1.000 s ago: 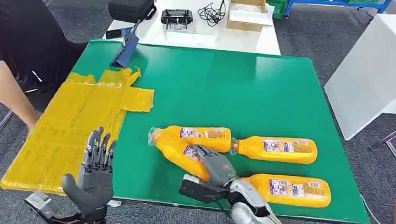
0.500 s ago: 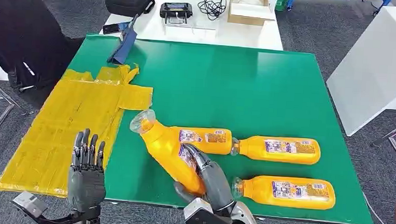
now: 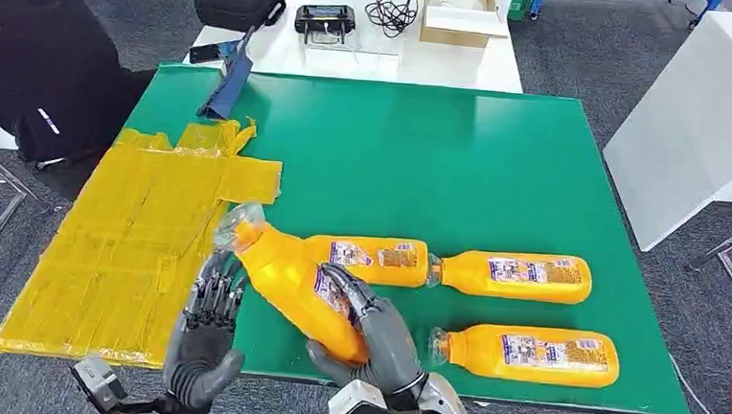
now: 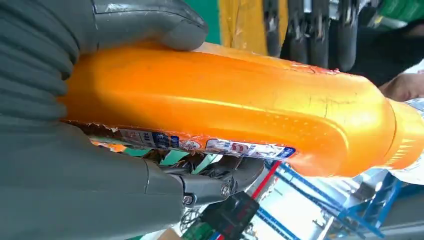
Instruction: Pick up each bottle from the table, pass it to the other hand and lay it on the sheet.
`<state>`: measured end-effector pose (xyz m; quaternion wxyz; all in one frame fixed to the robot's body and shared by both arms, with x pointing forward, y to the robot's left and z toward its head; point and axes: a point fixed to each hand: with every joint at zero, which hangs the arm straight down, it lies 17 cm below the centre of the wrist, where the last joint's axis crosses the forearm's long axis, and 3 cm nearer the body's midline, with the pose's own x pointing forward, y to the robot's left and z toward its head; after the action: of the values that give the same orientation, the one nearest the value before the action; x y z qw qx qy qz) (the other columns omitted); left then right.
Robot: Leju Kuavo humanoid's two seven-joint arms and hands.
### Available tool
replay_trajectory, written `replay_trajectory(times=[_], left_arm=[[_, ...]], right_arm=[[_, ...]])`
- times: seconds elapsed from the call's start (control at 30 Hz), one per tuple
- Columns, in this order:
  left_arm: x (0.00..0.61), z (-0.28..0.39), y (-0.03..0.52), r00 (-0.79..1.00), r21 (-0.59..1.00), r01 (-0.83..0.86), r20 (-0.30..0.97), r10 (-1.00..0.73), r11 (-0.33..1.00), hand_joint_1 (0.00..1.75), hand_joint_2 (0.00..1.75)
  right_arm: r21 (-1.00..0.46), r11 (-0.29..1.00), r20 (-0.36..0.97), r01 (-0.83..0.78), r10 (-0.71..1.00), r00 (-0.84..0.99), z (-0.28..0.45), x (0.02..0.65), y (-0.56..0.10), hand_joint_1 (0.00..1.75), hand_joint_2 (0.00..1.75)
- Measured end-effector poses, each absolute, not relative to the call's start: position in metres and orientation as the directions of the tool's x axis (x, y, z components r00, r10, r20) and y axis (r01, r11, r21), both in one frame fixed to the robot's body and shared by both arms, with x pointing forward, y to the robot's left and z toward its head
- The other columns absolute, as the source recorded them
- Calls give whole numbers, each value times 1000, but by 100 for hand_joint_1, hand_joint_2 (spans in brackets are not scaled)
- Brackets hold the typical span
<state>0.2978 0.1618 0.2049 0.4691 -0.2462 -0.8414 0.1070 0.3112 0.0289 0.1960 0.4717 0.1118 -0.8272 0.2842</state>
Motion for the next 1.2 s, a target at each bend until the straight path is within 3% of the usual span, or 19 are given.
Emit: replay_trajectory(times=[0.5,0.53,0.57,0.8,1.2], left_arm=[[292,203,146,-420,-391,336,752,508,857,2,175],[292,203,146,-420,-390,336,752,507,857,155,175],[292,202,147,-420,-390,335,753,507,858,175,175],[295,195,153,-410,-402,314,759,505,860,175,175],[295,191,159,-414,-407,307,757,505,861,175,175]], right_arm=[[-443,721,822,-533,91,-562,186,286,78,175,175],[-448,713,821,-539,90,-564,186,285,82,175,175],[-457,700,819,-549,90,-566,183,283,86,175,175],[-517,609,800,-601,95,-592,164,269,113,175,175],[-518,603,801,-607,93,-591,160,268,117,175,175]])
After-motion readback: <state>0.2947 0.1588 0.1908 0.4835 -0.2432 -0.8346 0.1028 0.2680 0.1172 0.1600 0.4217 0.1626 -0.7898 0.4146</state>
